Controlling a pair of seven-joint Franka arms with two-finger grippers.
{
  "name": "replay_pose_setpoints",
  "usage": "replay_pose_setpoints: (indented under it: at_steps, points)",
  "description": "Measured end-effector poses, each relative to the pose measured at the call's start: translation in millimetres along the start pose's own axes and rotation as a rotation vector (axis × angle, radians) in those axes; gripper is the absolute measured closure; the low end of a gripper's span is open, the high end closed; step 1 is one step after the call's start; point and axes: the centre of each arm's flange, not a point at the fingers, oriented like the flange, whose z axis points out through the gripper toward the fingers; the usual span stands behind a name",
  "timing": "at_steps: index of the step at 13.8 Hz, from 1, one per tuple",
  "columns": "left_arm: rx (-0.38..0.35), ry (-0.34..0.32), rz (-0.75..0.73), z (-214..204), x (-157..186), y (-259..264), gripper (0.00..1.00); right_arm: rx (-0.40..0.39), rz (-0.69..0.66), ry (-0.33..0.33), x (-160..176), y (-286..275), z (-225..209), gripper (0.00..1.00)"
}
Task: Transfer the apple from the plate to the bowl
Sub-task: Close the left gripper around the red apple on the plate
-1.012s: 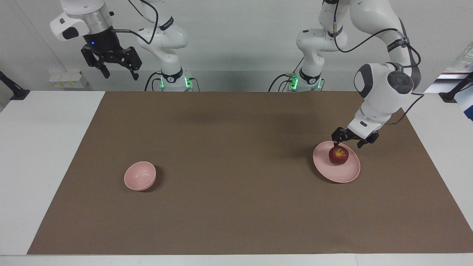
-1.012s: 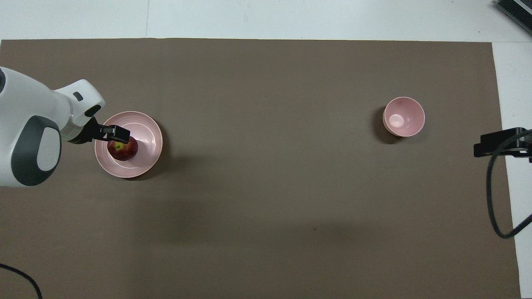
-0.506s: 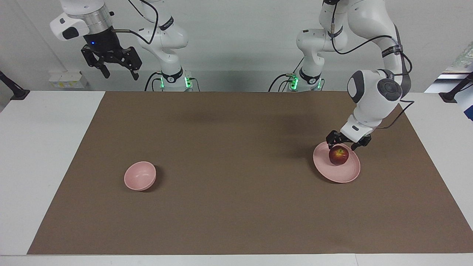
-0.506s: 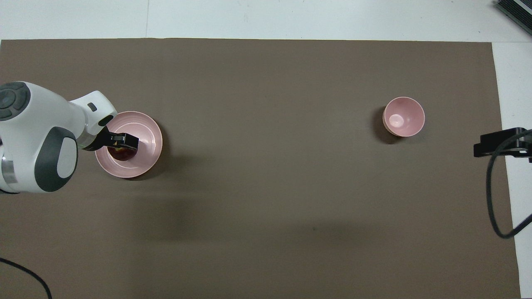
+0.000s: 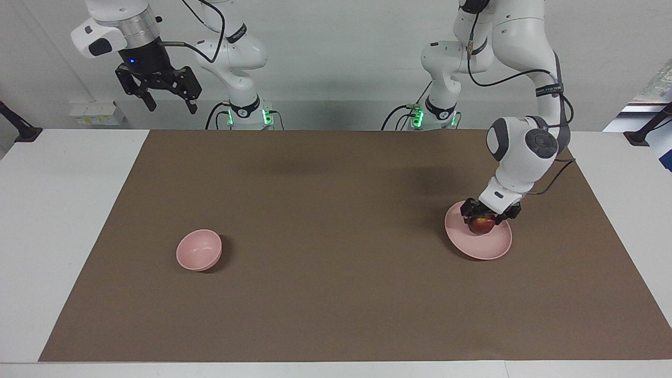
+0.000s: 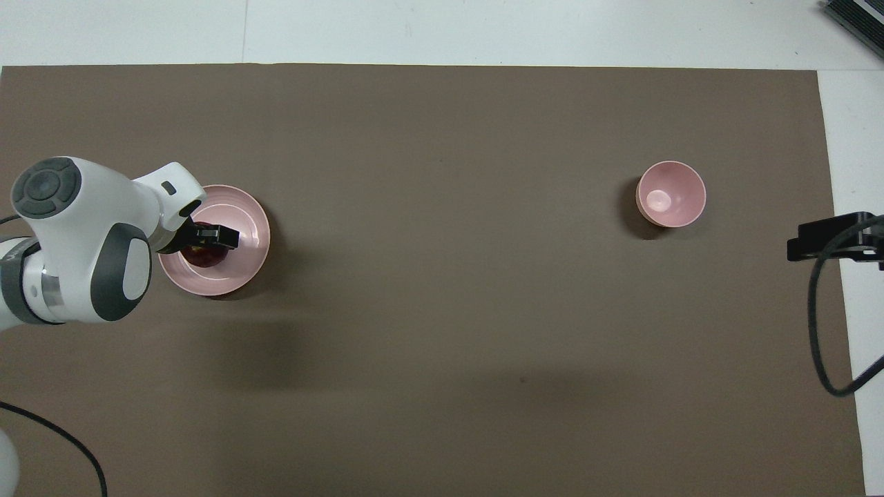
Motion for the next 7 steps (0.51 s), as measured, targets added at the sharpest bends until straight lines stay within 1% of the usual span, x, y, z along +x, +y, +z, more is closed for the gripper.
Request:
replay_pose_setpoints:
  at_steps: [2,4,7]
  points:
    - [0.000,0.003,-0.001,-2,1,0,0.20,0.000,0.000,0.000,0,0,0,0.00]
    - [0.001,0.010,-0.004,-8,6,-3,0.20,0.000,0.000,0.000,0,0,0,0.00]
    - [-0.001,-0.012,-0.004,-29,23,-3,0.20,0.000,0.000,0.000,0,0,0,0.00]
